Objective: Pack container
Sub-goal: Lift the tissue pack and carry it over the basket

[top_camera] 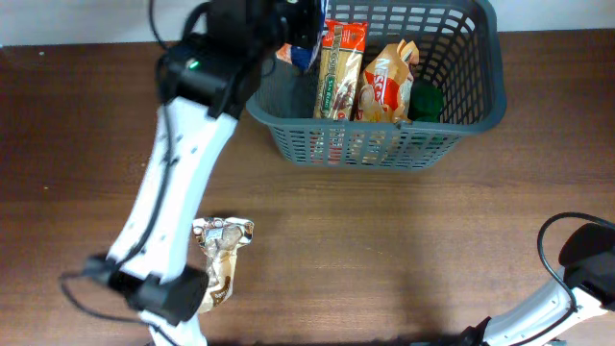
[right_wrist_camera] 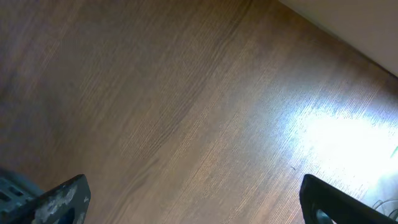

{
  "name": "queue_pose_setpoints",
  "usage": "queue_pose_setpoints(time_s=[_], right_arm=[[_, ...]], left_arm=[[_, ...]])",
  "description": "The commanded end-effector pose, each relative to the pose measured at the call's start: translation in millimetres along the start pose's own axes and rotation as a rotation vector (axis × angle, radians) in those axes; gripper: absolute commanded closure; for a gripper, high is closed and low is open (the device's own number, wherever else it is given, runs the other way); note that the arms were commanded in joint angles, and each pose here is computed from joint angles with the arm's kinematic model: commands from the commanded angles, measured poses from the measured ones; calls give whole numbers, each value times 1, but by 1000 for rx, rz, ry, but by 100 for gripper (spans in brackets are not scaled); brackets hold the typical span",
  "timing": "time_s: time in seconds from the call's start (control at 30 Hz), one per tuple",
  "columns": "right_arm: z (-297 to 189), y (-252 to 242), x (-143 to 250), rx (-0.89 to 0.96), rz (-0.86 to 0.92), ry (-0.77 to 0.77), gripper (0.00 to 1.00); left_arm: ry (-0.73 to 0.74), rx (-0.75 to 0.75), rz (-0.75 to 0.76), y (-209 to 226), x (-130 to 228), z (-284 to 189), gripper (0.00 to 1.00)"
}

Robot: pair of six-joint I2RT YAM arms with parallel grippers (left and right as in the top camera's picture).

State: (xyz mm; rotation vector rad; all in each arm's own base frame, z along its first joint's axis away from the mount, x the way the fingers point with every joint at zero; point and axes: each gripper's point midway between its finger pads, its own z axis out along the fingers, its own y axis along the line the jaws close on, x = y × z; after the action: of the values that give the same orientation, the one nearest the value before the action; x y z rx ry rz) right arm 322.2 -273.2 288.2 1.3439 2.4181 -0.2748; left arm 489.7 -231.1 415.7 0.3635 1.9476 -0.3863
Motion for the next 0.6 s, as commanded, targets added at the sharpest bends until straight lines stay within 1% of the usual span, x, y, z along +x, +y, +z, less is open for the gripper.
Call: queue_pose_setpoints(time_s=[0.0, 0.07, 0.23, 0.33, 0.57], right_arm=[[2, -1, 0, 4, 10, 3, 1], [2, -1, 0, 4, 10, 3, 1], [2, -1, 0, 4, 10, 3, 1], [2, -1, 0, 4, 10, 3, 1], [2, -1, 0, 4, 10, 3, 1]], left_arm=[[47, -36, -6, 11, 20, 28, 98], [84, -48, -34, 15, 35, 45, 98], [177, -56, -39, 19, 72, 79, 98], [230, -68, -89, 22, 93, 93, 98], [280, -84, -154, 25, 116, 108, 98]])
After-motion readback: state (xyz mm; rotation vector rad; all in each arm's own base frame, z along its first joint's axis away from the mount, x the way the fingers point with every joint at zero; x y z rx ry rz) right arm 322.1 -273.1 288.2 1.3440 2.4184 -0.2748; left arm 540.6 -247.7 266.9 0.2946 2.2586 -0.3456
